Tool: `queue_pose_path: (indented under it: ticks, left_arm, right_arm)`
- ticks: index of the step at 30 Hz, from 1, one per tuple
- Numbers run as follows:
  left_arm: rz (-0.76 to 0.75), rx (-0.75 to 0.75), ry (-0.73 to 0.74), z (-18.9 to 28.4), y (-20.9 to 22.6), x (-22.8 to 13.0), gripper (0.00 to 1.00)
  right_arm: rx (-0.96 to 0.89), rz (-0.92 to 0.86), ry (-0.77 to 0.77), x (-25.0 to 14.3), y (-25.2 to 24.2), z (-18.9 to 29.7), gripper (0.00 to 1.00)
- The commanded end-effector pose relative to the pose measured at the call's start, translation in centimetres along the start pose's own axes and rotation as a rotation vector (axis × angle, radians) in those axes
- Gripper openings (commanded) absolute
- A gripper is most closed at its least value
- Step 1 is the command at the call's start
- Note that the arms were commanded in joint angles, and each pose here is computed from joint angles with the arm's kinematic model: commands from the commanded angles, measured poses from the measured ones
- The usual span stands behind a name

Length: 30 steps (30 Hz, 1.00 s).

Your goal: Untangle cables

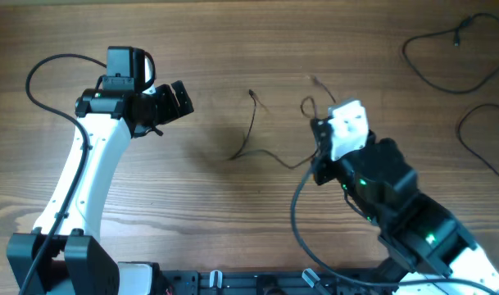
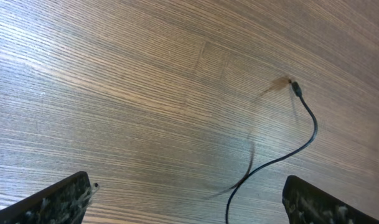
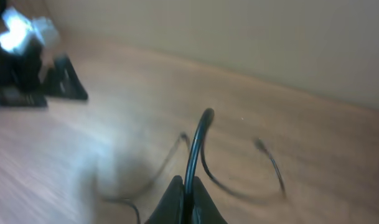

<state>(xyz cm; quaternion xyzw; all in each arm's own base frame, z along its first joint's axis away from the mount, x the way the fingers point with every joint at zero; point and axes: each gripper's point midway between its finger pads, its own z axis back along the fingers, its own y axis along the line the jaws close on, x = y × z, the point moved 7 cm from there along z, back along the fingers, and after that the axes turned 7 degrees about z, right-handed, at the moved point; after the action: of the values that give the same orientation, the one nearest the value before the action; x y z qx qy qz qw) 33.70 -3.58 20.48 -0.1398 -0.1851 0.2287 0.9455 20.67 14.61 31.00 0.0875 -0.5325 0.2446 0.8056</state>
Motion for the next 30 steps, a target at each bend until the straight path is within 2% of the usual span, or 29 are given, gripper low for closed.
queue_pose_path:
  ticks: [1,4,7,12,16,18,20,21,25,30]
  left_arm:
    - [-0.008,-0.013,-0.004,0.2,-0.2,0.0,1.00]
    - [-0.008,-0.013,-0.004,0.2,-0.2,0.0,1.00]
    - [-0.008,-0.013,-0.004,0.2,-0.2,0.0,1.00]
    - [-0.008,-0.013,-0.004,0.2,-0.2,0.0,1.00]
    - [-0.008,-0.013,-0.004,0.2,-0.2,0.0,1.00]
    - [-0.008,-0.013,-0.004,0.2,-0.2,0.0,1.00]
    - [-0.008,-0.013,-0.004,0.2,-0.2,0.0,1.00]
    - [-0.008,-0.013,-0.004,0.2,-0.2,0.0,1.00]
    - [-0.008,-0.013,-0.004,0.2,-0.2,0.0,1.00]
    - [-0.008,-0.013,-0.004,0.2,-0.2,0.0,1.00]
  right_arm:
    - [0.162,0.058,0.128,-2.2,2.3,-3.2,0.04]
    - [0.221,0.061,0.156,-2.7,3.6,-5.9,0.04]
    - [0.262,0.071,0.099,-1.8,4.5,-7.5,0.04]
    - [0.337,0.104,-0.063,0.8,5.5,-7.5,0.04]
    - [0.336,0.107,-0.043,0.4,5.6,-7.9,0.04]
    - [0.260,0.120,-0.042,0.5,4.8,-8.0,0.04]
    - [0.078,0.092,-0.040,0.8,2.8,-7.5,0.04]
    - [-0.043,0.054,-0.040,1.1,1.3,-6.6,0.04]
    - [-0.331,0.055,-0.046,2.0,-2.8,-2.2,0.04]
    - [-0.505,0.098,-0.104,4.1,-6.5,4.3,0.04]
